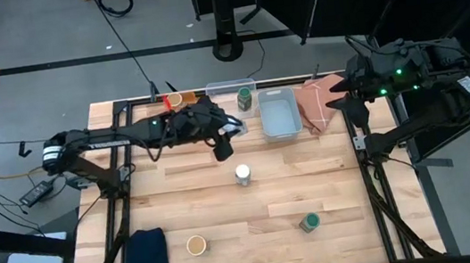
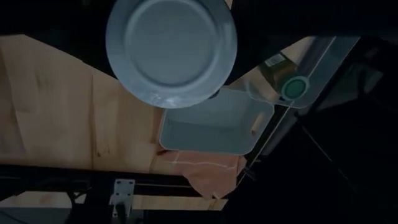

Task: Sort spices by type
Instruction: Put the bottom white seasoning bottle into the gray bin

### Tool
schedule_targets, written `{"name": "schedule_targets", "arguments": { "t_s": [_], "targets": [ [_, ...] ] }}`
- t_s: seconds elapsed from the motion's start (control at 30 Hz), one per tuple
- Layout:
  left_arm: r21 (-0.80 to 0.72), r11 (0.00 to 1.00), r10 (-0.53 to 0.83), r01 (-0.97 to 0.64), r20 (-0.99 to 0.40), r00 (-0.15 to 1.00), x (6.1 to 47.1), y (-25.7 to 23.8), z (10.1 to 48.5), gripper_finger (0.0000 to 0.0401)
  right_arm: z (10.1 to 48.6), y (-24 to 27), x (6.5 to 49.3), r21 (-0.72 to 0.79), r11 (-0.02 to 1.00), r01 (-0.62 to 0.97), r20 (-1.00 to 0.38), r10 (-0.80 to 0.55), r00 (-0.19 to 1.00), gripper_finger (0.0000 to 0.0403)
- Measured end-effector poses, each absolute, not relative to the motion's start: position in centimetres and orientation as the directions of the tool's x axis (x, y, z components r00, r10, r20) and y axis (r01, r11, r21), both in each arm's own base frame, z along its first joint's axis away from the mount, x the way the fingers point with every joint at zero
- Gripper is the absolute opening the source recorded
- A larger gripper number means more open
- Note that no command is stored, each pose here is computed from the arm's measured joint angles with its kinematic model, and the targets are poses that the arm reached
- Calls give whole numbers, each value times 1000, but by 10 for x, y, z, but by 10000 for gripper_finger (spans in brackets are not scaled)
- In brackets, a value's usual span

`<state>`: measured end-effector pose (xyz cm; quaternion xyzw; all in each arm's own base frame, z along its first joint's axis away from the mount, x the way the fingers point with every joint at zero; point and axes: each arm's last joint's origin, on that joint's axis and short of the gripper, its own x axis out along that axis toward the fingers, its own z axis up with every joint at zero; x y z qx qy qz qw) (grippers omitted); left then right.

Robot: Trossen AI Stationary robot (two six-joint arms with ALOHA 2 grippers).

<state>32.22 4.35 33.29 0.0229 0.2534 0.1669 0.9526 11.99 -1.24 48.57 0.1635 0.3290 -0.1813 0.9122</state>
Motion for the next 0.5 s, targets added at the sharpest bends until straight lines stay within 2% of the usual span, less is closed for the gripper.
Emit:
{"name": "schedule_targets", "arguments": {
  "t_s": [0.23,0.5],
  "targets": [
    [121,937,343,-326,-484,805,340,54,317,222,486,-12,120,180,881,437,-657,-223,720,248],
    [121,932,356,-341,-474,806,367,72,324,222,488,-13,122,192,881,432,-633,-225,740,248]
  ]
}}
